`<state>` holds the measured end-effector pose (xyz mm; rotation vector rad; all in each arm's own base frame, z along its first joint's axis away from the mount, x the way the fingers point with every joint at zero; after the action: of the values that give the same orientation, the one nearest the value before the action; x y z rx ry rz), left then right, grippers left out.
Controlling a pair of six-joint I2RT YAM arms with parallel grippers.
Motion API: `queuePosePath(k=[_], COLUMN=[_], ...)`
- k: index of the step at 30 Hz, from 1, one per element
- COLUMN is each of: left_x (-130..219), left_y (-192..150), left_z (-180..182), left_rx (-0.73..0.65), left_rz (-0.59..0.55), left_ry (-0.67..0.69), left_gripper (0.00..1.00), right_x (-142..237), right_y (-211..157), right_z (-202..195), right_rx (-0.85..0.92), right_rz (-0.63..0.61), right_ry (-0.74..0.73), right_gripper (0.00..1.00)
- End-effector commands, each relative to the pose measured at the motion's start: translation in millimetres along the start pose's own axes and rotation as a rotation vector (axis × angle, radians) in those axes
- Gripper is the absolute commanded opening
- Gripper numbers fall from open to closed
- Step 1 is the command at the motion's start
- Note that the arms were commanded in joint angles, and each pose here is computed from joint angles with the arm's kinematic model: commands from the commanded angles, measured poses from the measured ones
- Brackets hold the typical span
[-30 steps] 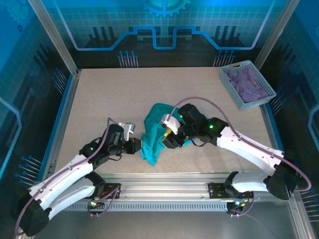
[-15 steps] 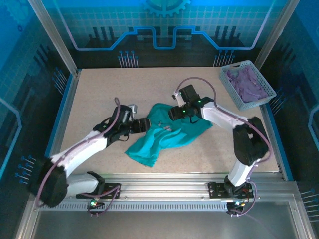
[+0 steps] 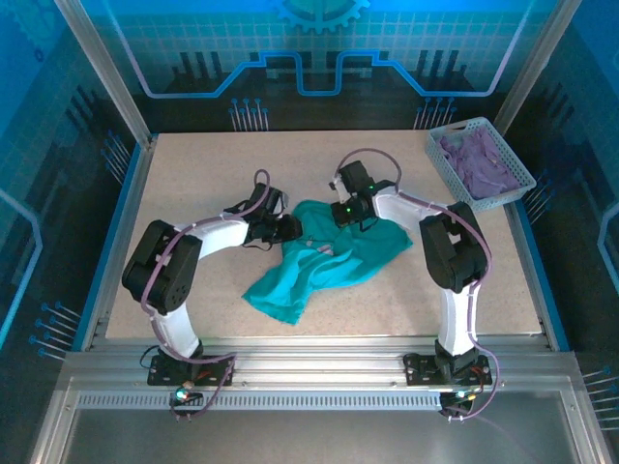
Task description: Fold the inside-out t-shirt
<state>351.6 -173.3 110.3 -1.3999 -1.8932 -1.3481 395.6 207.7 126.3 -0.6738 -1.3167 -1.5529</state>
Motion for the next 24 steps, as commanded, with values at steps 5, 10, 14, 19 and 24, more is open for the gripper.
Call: queuePosePath(k=[5,10,14,19,24], left_x=[42,142,218,229,157], left_y=[58,103,104,61,-18], left_z=[-10,-53,-78,-72,-48], left_rx=[0.042,-0.122,-0.222,-0.250,-0.239], left_rz=[-0.208,-0.494,-0.693,-0.715,-0.460], left_ry=[-0.220,-0.212,-0.223,-0.233,-0.251], left_gripper=[0.00,0.00,0.00,0.00,0.21], right_x=[134,230,292,277,186], right_y=[68,84,70,15,-75], right_z=[21,41,48,36,-1], right_rx=[0.016,0.115,0.190,0.180,0.039], right_rz=[-0.434,-0.664,-0.786,-0.716,-0.511], right_ry=[0.263,0.370,0.410,0.357,0.086], right_gripper=[0.00,0.00,0.00,0.03,0.19])
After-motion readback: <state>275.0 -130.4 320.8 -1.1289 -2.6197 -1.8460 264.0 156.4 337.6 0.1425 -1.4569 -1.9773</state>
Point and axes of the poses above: each hand's point on the last joint's axis, 136 mm out from that joint toward the fingers, its own x axis back along the fingers, its own z axis along the line the jaws close on, y = z × x, the point moved 8 cm from there along x, back along the fingers, and after that the axes turned 14 degrees about -x, right-handed, at the moved point
